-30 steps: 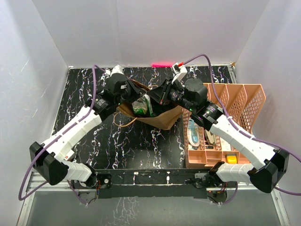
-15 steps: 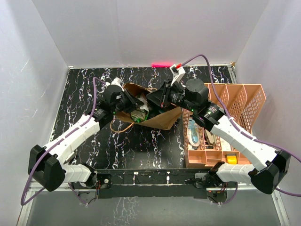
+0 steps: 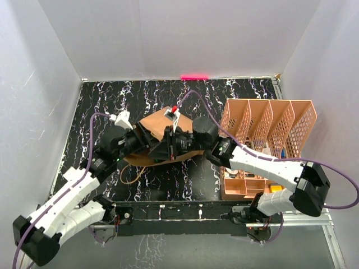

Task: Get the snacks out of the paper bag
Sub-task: Take out the snack from the paper bag.

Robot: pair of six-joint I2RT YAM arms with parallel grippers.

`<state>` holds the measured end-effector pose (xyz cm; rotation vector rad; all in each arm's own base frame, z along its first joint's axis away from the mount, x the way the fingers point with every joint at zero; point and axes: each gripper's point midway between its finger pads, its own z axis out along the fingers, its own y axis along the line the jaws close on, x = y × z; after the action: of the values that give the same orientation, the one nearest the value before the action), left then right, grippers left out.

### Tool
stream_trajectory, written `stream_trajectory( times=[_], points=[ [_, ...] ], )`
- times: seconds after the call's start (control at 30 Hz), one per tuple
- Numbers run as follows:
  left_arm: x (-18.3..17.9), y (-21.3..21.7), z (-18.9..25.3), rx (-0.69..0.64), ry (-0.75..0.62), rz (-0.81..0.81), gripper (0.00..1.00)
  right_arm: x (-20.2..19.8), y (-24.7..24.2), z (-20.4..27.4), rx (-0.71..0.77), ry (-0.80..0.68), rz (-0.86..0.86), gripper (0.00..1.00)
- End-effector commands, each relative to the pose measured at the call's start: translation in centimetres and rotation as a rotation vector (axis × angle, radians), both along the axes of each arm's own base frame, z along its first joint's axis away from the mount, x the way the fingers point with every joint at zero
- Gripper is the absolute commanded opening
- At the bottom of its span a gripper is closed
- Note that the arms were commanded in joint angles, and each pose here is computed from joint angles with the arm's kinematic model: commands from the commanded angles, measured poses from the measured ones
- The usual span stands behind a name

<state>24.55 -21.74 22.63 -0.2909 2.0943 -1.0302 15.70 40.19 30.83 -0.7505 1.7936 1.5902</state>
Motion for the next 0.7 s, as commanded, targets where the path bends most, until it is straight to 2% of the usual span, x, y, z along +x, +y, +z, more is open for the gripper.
stream_trajectory(
  times=[0.0, 0.1, 0.3, 0.43, 0.67],
  points=[
    [-3.0, 2.1, -1.2, -0.004, 0.005, 0.011, 0.58, -1.6, 0.5, 2.8, 0.196, 0.033, 0.018, 0.08],
    [-4.4, 2.9, -2.4, -0.029, 0.034, 0.029, 0.66, -0.9, 0.0, 2.0, 0.197, 0.039, -0.043, 0.08],
    [-5.7, 2.6, -4.8, -0.069, 0.097, 0.003, 0.74, 0.0, -0.8, 2.1, 0.183, 0.011, -0.122, 0.08],
    [-4.7, 1.9, -3.4, -0.069, 0.047, -0.018, 0.82, 0.1, -0.8, 1.5, 0.163, 0.015, -0.129, 0.08],
    [-2.8, 1.5, -2.3, -0.009, 0.014, -0.013, 0.83, 0.1, -0.6, 1.5, 0.158, 0.013, -0.122, 0.08]
  ],
)
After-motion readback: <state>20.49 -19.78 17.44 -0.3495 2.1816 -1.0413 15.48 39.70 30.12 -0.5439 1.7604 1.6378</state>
